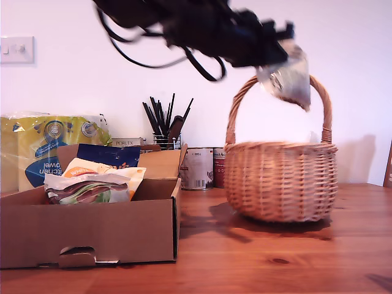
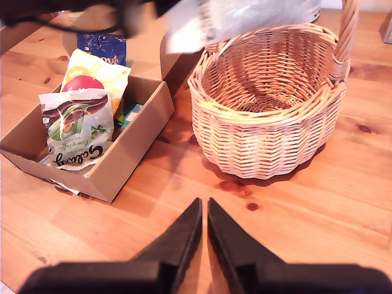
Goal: Move the bags of Easter eggs from the cardboard box on the left into the woven basket on the right side.
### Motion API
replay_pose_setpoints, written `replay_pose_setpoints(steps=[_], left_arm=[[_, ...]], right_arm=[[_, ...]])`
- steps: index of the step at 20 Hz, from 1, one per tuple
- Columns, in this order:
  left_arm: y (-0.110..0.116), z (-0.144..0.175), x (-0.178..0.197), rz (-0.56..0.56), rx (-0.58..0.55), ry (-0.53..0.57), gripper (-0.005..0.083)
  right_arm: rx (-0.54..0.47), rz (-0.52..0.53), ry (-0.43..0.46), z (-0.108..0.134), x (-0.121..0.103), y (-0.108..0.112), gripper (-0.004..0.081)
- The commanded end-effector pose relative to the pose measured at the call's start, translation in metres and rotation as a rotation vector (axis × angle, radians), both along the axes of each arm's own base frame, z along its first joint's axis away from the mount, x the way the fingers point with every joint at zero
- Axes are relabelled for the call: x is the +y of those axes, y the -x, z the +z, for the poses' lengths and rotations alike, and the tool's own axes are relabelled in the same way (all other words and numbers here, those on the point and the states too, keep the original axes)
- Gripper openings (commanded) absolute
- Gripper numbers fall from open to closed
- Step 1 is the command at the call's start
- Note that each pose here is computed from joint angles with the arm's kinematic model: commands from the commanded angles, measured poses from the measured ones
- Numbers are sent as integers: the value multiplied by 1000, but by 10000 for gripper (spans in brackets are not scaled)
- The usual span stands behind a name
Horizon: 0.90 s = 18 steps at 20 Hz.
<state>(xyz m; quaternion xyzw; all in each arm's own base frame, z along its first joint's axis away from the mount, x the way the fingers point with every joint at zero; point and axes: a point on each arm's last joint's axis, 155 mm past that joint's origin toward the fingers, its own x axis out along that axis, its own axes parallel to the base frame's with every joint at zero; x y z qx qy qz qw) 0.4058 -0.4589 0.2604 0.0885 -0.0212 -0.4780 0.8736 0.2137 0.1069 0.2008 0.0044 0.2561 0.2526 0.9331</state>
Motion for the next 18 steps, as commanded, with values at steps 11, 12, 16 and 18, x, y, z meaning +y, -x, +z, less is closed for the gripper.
replay_pose_setpoints(steps=[11, 12, 16, 18], left_arm=[[-10, -110, -3, 28, 185, -238, -20], [-8, -110, -5, 24, 185, -239, -12], [1, -123, -5, 11, 224, -282, -9], [4, -129, -4, 7, 243, -302, -8]], right_arm=[[-22, 10, 5, 6, 1, 0, -13], [-25, 13, 9, 6, 1, 0, -13], [-28, 18, 16, 6, 1, 0, -13], [-29, 19, 17, 6, 1, 0, -13]])
